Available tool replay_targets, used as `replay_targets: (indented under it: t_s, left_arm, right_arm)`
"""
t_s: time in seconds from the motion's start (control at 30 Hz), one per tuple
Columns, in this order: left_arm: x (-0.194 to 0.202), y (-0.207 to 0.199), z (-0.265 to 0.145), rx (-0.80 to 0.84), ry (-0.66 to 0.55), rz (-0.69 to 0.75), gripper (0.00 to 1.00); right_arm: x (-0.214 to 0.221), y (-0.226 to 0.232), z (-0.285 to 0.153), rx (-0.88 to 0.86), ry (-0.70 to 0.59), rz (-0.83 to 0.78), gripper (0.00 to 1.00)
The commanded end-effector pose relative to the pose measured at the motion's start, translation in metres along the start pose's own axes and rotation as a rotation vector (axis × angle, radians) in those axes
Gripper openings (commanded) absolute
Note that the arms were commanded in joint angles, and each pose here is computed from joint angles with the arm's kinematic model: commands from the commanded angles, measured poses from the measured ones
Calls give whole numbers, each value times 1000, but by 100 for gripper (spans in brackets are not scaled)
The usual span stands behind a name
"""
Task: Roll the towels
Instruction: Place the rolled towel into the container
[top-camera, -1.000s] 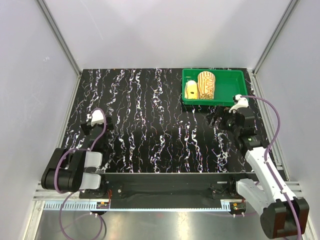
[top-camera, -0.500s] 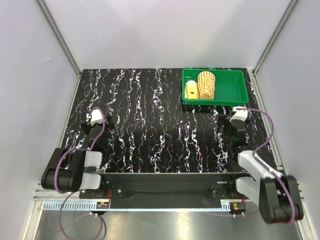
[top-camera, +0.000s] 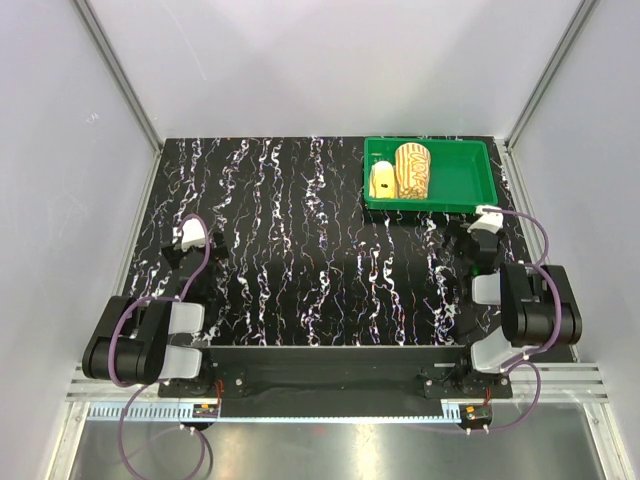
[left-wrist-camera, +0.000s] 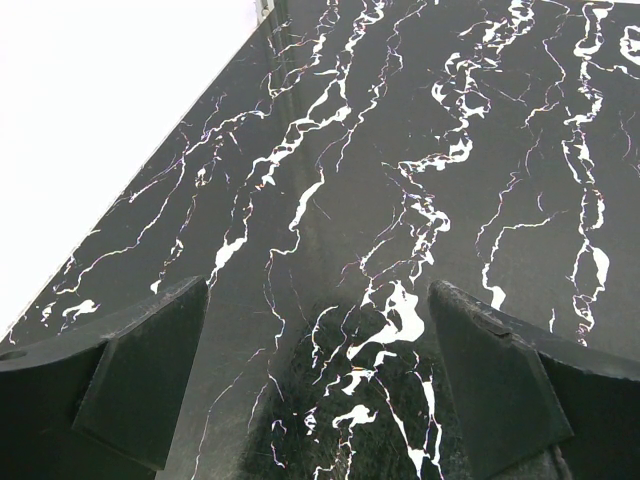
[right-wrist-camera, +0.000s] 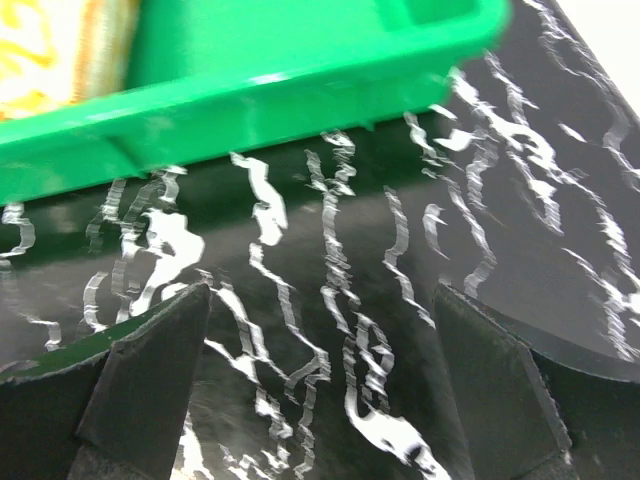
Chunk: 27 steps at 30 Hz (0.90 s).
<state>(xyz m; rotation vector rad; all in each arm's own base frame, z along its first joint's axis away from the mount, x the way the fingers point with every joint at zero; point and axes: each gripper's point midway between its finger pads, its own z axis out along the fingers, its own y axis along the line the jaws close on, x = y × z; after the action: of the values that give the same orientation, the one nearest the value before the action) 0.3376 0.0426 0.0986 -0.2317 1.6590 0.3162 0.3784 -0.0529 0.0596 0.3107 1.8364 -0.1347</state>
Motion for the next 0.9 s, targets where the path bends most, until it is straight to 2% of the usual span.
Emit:
replay_targets:
  t_s: [0.0, 0.07, 0.1, 0.17, 0.2, 0.33, 0.87]
  left_arm:
    - [-29, -3, 7, 5, -95, -68, 99]
    - [-30, -4, 7, 8, -99, -70, 99]
    - [-30, -4, 7, 8, -98, -69, 99]
    - [-30, -4, 7, 7, -98, -70, 99]
    - [-29, -3, 7, 5, -96, -69, 99]
    - [-30, -4, 7, 8, -96, -69, 99]
    - [-30, -4, 7, 8, -98, -69, 99]
  right_arm:
    - [-46, 27, 10, -156, -156, 17, 100]
    - [-37, 26, 11, -146, -95, 1, 100]
    - [-46, 27, 11, -152, -144, 8, 100]
    - [-49, 26, 7, -153, -149, 7, 100]
    - [-43, 31, 8, -179, -118, -10, 100]
    - [-44, 40, 5, -233, -135, -31, 100]
    - [-42, 37, 9, -214, -122, -23, 100]
